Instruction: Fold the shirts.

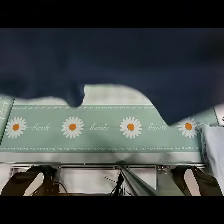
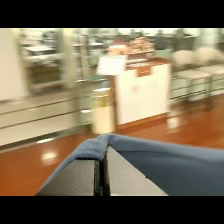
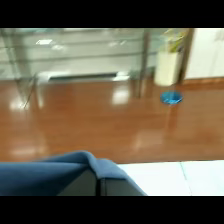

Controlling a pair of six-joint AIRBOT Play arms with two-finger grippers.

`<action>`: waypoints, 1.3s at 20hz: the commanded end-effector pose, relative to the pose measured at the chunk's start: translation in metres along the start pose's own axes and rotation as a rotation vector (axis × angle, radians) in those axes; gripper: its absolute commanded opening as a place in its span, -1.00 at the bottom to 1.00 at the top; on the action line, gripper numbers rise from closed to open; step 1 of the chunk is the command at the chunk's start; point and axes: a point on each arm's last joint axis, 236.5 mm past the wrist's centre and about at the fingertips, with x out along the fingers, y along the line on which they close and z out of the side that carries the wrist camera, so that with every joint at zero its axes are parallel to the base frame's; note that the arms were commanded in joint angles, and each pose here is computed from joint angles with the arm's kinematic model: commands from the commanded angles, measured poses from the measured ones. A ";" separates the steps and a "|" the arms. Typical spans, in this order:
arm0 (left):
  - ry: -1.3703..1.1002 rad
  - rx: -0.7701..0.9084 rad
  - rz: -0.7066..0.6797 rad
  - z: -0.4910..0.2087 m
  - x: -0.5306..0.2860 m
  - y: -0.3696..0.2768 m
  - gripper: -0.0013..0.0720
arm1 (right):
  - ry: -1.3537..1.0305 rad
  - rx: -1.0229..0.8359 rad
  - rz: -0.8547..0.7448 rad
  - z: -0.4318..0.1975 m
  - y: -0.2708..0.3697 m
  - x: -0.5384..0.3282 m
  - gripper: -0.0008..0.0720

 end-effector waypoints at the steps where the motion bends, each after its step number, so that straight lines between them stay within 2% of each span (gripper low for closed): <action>1: 0.118 0.027 0.172 -0.028 -0.061 0.015 -0.90 | 0.008 0.013 -0.044 -0.015 0.004 -0.040 -0.92; 5: 0.321 -0.033 0.186 -0.086 -0.059 0.022 -0.89 | 0.192 0.051 -0.036 -0.061 -0.002 -0.019 -0.92; 10: 0.591 -0.148 0.180 -0.200 0.003 0.052 -0.89 | 0.439 0.104 0.006 -0.157 -0.030 0.070 -0.92; 17: 0.794 -0.350 0.181 -0.369 0.128 0.099 -0.89 | 0.727 0.320 0.222 -0.301 -0.039 0.224 -0.92; 21: 0.829 -0.563 0.196 -0.465 0.199 0.116 -0.89 | 0.782 0.498 0.265 -0.359 -0.053 0.308 -0.92; 26: 0.815 -0.897 0.252 -0.567 0.249 0.120 -0.89 | 0.910 0.563 0.292 -0.422 -0.039 0.383 -0.92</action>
